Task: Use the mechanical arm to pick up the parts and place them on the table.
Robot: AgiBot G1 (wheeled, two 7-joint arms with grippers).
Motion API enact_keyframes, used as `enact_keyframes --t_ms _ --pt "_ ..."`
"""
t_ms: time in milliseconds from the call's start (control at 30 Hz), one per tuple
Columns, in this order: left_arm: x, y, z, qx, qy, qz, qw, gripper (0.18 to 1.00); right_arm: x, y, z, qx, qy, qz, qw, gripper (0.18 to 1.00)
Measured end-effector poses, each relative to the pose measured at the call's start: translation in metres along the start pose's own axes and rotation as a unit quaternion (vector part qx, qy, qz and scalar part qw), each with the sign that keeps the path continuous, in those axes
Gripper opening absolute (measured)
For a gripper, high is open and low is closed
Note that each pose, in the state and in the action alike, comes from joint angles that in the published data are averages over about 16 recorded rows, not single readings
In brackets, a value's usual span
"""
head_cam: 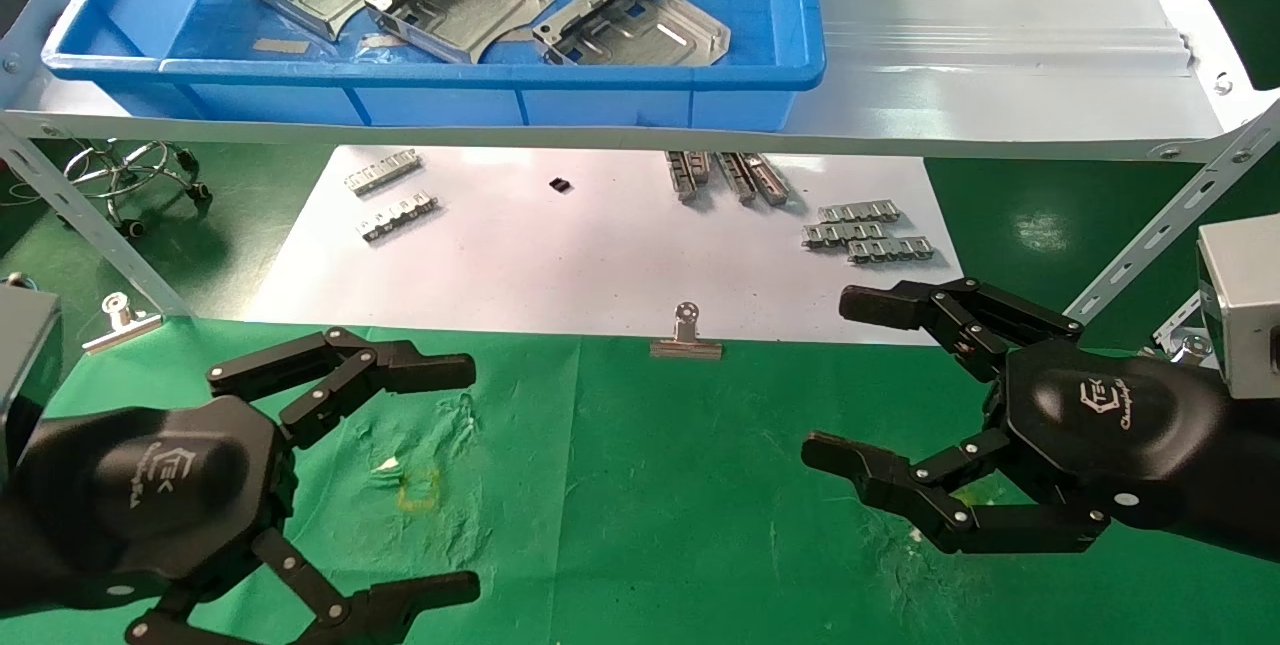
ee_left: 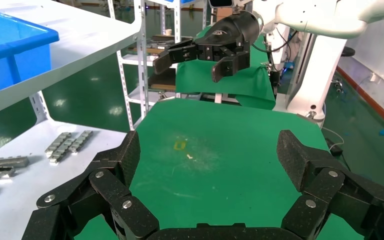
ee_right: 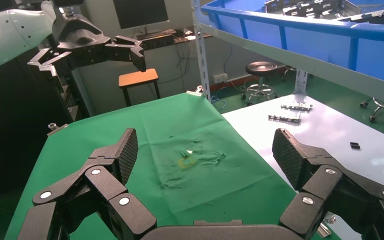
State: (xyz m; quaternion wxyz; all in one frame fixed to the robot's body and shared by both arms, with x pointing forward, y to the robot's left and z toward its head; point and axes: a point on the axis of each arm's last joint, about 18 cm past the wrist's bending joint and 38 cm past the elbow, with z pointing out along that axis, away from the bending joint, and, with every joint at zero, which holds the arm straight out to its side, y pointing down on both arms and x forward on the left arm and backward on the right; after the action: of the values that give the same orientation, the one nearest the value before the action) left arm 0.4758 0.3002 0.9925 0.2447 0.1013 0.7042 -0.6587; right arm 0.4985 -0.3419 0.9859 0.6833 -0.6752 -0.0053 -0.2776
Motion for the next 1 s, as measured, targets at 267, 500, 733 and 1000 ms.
enact_keyframes --t_ms 267,500,733,1000 --pt "0.000 0.000 0.000 0.000 0.000 0.000 1.0000 1.001 0.000 0.000 0.000 0.000 0.000 0.000 1.000 1.001" --pt "0.000 0.000 0.000 0.000 0.000 0.000 1.0000 1.001 0.000 0.000 0.000 0.000 0.000 0.000 1.000 1.001" --pt "-0.001 0.000 0.002 0.001 -0.001 0.000 1.0000 1.001 0.000 0.000 0.000 0.000 0.000 0.000 1.000 0.998" --pt "-0.014 -0.009 0.021 0.013 -0.013 0.004 0.9998 1.001 0.000 0.000 0.000 0.000 0.000 0.000 1.000 0.967"
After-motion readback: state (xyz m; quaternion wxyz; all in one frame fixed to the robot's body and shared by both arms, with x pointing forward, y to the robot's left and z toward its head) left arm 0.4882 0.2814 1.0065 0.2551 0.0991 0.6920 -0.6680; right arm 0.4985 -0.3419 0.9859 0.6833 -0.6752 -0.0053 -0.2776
